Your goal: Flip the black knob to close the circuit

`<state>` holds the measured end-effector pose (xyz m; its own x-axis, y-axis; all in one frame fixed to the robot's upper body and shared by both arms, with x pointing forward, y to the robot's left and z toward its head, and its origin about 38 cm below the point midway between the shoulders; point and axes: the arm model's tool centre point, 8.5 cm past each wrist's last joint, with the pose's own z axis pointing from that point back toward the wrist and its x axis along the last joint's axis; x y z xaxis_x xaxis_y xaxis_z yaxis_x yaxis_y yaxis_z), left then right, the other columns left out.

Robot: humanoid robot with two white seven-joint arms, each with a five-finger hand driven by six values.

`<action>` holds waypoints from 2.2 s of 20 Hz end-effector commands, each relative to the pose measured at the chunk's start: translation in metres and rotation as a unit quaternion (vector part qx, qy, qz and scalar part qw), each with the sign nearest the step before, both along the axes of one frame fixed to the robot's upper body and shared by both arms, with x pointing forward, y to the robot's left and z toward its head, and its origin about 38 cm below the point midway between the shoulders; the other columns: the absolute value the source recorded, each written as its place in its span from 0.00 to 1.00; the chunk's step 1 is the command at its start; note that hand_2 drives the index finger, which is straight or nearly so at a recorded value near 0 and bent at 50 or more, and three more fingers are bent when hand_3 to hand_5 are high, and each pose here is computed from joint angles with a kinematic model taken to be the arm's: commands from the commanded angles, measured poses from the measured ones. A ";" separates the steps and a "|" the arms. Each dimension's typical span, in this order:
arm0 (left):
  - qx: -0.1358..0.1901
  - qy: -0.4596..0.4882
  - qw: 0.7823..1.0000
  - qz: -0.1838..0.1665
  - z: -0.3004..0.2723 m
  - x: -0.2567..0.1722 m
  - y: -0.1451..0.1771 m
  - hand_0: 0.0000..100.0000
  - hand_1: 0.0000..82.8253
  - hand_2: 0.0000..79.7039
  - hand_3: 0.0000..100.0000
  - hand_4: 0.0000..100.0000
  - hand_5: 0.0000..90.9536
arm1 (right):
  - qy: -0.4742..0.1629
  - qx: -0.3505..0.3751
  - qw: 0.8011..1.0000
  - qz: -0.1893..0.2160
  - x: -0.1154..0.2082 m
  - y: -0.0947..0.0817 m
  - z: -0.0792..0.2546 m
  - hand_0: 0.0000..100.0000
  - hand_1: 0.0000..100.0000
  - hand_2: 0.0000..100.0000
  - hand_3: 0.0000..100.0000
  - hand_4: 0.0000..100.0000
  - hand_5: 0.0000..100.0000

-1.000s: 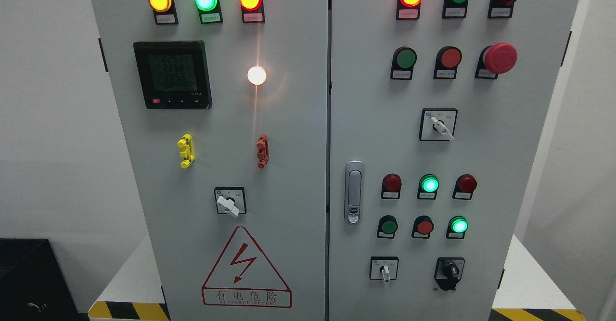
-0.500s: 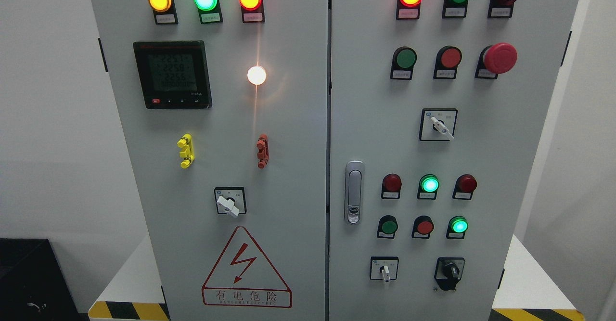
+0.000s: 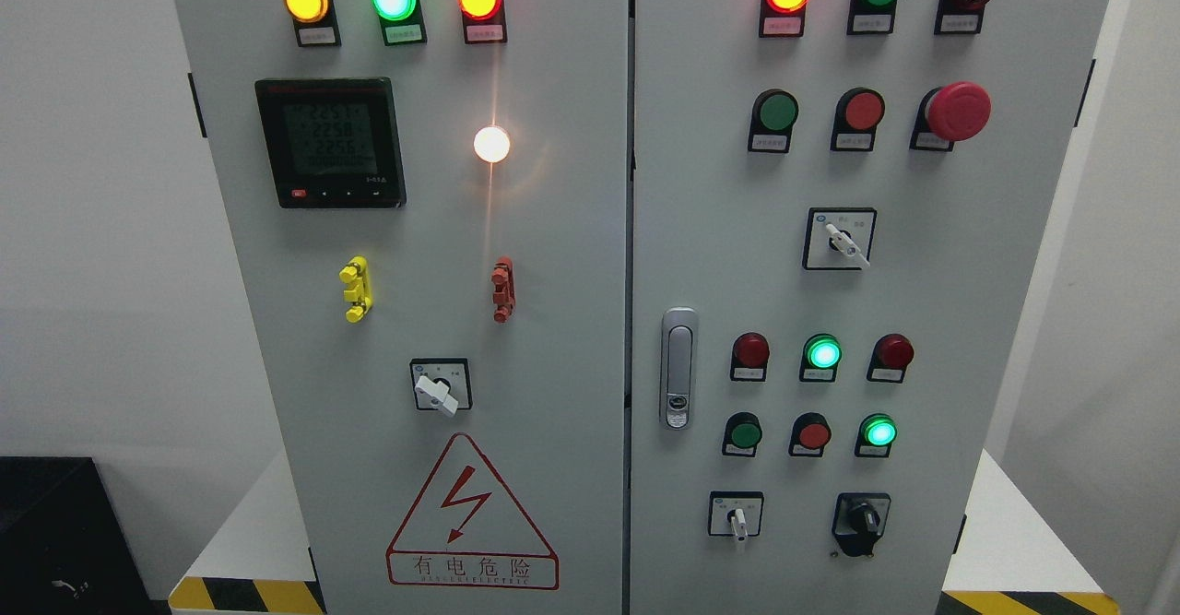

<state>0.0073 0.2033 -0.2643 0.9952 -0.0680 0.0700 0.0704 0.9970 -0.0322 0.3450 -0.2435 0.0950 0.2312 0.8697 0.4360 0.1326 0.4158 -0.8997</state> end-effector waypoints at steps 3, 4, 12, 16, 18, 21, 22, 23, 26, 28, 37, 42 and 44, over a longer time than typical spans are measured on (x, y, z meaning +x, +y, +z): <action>-0.002 -0.001 1.000 0.001 0.000 -0.006 -0.001 0.12 0.67 0.00 0.00 0.00 0.00 | -0.040 -0.026 0.999 -0.023 0.011 -0.011 0.033 0.00 0.06 0.86 0.99 0.88 0.94; -0.001 -0.001 1.000 0.000 0.000 -0.006 0.000 0.12 0.67 0.00 0.00 0.00 0.00 | -0.037 -0.032 0.999 -0.025 0.013 -0.012 0.035 0.00 0.06 0.86 0.99 0.88 0.94; -0.002 -0.001 1.000 0.001 0.000 -0.006 -0.001 0.12 0.67 0.00 0.00 0.00 0.00 | -0.035 -0.054 0.997 -0.039 0.029 -0.018 0.051 0.00 0.05 0.85 0.98 0.88 0.93; -0.002 -0.001 1.000 0.001 0.000 -0.006 -0.001 0.12 0.67 0.00 0.00 0.00 0.00 | -0.033 -0.048 0.997 -0.044 0.034 -0.019 0.055 0.00 0.05 0.85 0.98 0.87 0.93; -0.002 -0.001 1.000 0.001 0.000 -0.006 -0.001 0.12 0.67 0.00 0.00 0.00 0.00 | -0.039 -0.048 0.997 -0.044 0.037 -0.019 0.060 0.00 0.05 0.85 0.98 0.87 0.93; -0.002 -0.001 1.000 0.001 0.000 -0.006 -0.001 0.12 0.67 0.00 0.00 0.00 0.00 | -0.033 -0.044 0.998 -0.041 0.045 -0.019 0.063 0.00 0.05 0.85 0.98 0.87 0.93; -0.002 -0.001 1.000 0.001 0.000 -0.006 -0.001 0.12 0.67 0.00 0.00 0.00 0.00 | -0.034 -0.043 0.998 -0.044 0.047 -0.021 0.064 0.00 0.05 0.85 0.98 0.87 0.93; -0.002 -0.001 1.000 0.001 0.000 -0.006 -0.001 0.12 0.67 0.00 0.00 0.00 0.00 | -0.034 -0.045 0.997 -0.047 0.050 -0.023 0.065 0.00 0.05 0.85 0.98 0.87 0.93; -0.002 -0.001 1.000 0.001 0.000 -0.006 -0.001 0.12 0.67 0.00 0.00 0.00 0.00 | -0.033 -0.046 0.997 -0.049 0.056 -0.025 0.069 0.00 0.05 0.85 0.98 0.87 0.92; -0.002 -0.001 1.000 0.001 0.000 -0.006 -0.001 0.12 0.67 0.00 0.00 0.00 0.00 | -0.033 -0.050 0.997 -0.051 0.059 -0.025 0.071 0.00 0.05 0.85 0.98 0.87 0.92; -0.002 -0.001 1.000 0.001 0.000 -0.006 -0.001 0.12 0.67 0.00 0.00 0.00 0.00 | -0.020 -0.045 0.997 -0.052 0.064 -0.029 0.071 0.00 0.05 0.84 0.98 0.87 0.92; -0.001 -0.001 1.000 0.000 0.000 -0.006 0.000 0.12 0.67 0.00 0.00 0.00 0.00 | -0.019 -0.045 0.997 -0.055 0.066 -0.031 0.072 0.00 0.06 0.84 0.98 0.87 0.92; -0.002 -0.001 1.000 0.001 0.000 -0.006 -0.001 0.12 0.67 0.00 0.00 0.00 0.00 | -0.022 -0.045 0.997 -0.055 0.067 -0.031 0.074 0.00 0.06 0.84 0.98 0.86 0.92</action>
